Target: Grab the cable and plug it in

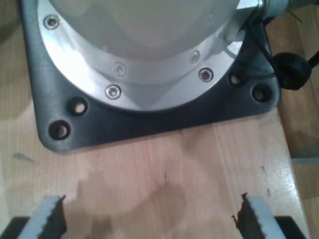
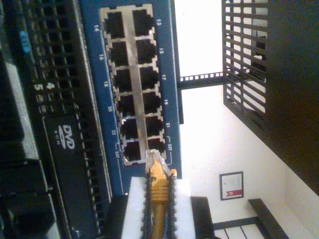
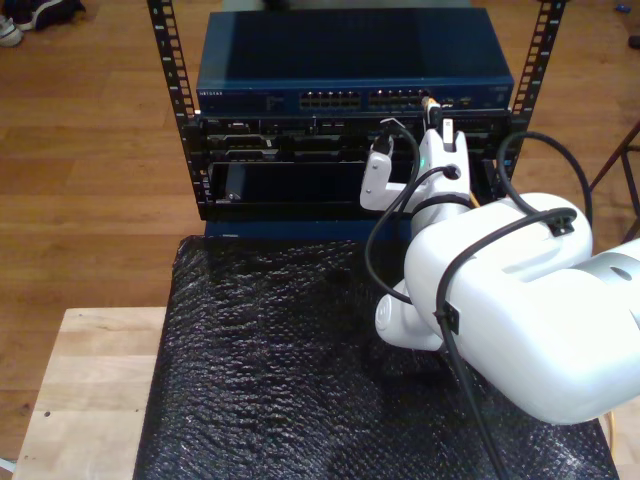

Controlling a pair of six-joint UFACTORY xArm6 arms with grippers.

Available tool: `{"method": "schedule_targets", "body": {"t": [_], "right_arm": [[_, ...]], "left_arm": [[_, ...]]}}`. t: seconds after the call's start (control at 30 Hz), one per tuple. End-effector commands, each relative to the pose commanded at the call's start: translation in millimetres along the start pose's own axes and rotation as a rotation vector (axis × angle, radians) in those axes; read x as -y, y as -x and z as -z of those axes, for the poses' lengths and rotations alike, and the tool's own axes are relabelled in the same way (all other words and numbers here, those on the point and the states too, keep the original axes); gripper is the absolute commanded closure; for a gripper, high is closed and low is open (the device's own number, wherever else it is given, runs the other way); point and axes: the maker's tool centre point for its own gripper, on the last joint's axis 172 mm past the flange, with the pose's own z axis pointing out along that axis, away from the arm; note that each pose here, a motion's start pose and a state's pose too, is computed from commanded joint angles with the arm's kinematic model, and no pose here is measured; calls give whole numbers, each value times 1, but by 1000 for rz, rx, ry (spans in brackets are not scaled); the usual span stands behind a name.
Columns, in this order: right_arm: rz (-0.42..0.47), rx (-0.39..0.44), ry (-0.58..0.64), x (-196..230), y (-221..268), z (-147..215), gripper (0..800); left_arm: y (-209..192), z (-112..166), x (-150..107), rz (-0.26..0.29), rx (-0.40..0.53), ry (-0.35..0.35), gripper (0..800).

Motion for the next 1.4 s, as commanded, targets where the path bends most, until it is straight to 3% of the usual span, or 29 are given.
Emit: {"method": "schedule_targets", "body": {"t": [1.4], "right_arm": [[-8, -1, 14, 3, -4, -9, 800]], "left_arm": [[0, 0, 0, 0, 0, 0, 0]]}}
